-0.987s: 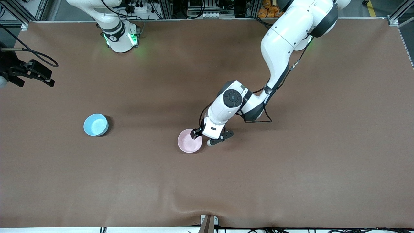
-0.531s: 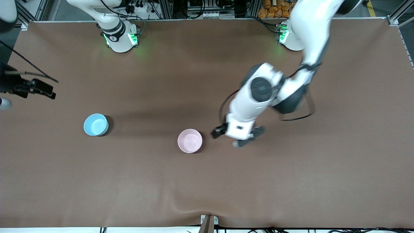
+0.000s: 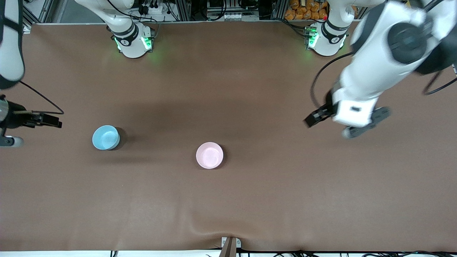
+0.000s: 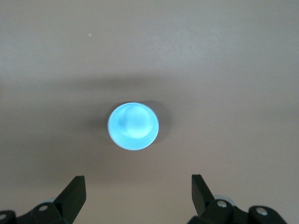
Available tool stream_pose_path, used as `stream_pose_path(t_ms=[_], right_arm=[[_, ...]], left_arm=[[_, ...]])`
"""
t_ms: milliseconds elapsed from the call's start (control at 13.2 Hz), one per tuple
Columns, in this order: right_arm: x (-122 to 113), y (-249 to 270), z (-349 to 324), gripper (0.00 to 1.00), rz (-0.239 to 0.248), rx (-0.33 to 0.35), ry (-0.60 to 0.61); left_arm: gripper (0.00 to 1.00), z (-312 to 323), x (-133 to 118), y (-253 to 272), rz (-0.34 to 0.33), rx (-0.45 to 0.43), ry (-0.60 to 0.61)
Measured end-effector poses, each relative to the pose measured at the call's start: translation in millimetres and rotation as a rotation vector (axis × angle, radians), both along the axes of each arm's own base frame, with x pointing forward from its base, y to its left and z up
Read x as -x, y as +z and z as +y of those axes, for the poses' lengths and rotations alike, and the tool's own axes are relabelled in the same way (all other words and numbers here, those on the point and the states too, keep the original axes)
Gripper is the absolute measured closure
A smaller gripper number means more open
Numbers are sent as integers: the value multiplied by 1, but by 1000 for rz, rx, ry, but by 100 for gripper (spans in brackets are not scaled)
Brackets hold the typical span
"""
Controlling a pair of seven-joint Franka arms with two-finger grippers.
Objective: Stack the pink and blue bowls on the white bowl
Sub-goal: 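Raise the left gripper away while the right gripper reaches the blue bowl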
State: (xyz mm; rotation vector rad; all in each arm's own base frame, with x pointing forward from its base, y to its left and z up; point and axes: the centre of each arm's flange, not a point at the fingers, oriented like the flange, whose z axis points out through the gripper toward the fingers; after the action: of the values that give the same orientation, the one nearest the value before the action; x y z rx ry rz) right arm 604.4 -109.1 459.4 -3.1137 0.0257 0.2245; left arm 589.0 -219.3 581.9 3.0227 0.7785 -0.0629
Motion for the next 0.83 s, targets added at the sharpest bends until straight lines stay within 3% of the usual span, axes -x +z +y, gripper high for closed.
stream_pose_path(t_ms=[380, 607, 683, 759, 835], right_arm=[[10, -107, -8, 0, 53, -12, -1], [10, -156, -16, 4, 23, -10, 19], [14, -171, -21, 13, 6, -9, 32], [19, -185, -25, 14, -3, -9, 39], [21, -195, -28, 23, -7, -9, 41]], left_arm=[[0, 105, 27, 33, -6, -37, -89], [0, 134, 37, 34, -5, -47, -124], [0, 140, 37, 33, -4, -47, -130], [0, 148, 35, 30, -7, -46, -137], [0, 155, 34, 26, -9, -45, -146]])
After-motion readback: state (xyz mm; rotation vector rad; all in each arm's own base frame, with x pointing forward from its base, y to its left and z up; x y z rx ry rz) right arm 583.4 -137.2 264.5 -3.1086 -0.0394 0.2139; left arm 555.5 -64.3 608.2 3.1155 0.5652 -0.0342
